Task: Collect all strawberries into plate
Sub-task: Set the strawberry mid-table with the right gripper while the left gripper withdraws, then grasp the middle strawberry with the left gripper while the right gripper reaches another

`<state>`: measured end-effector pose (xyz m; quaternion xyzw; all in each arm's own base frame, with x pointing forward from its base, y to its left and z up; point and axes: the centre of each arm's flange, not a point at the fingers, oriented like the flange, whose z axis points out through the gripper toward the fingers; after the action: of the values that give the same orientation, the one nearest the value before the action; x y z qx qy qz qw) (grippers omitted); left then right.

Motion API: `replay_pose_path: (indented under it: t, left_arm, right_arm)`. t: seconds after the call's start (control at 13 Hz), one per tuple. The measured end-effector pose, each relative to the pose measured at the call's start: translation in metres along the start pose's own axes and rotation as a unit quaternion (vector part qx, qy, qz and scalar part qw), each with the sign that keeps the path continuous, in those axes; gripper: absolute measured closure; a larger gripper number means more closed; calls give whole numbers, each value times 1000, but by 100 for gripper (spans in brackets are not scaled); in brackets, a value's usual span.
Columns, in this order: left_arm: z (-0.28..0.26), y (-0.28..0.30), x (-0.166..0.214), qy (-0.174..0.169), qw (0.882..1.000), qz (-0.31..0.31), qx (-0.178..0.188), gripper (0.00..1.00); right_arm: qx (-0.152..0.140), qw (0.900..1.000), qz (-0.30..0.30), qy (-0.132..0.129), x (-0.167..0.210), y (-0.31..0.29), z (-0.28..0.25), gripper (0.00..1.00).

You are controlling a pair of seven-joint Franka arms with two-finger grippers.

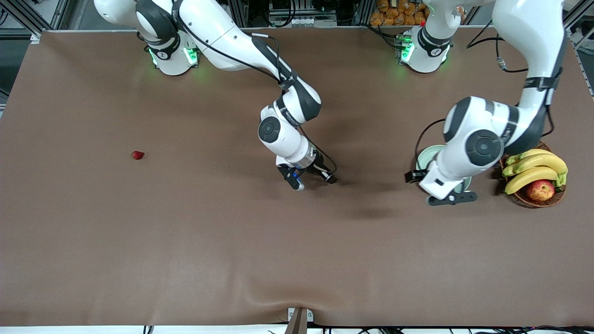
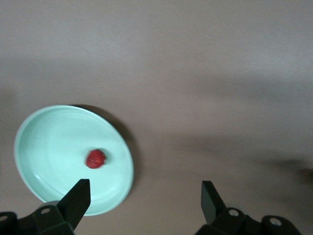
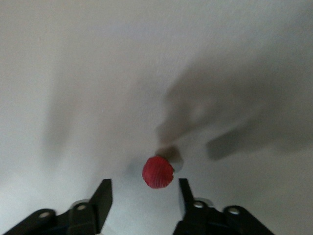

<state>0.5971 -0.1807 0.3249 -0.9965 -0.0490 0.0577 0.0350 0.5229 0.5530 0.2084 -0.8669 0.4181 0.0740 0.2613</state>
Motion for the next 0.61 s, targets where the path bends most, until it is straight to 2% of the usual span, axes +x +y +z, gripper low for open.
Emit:
replay_pose_path:
  t: [0.23,0.61]
  left_arm:
    - [8,40,-8,-3,1000,-4,-1,0]
    - [31,92,-28,-16,999,-39,5,0]
  right_arm:
    - [9,1000,-1,4,4,-9,-8,1]
    - [-10,1000,12,7,67,-39,-66,0]
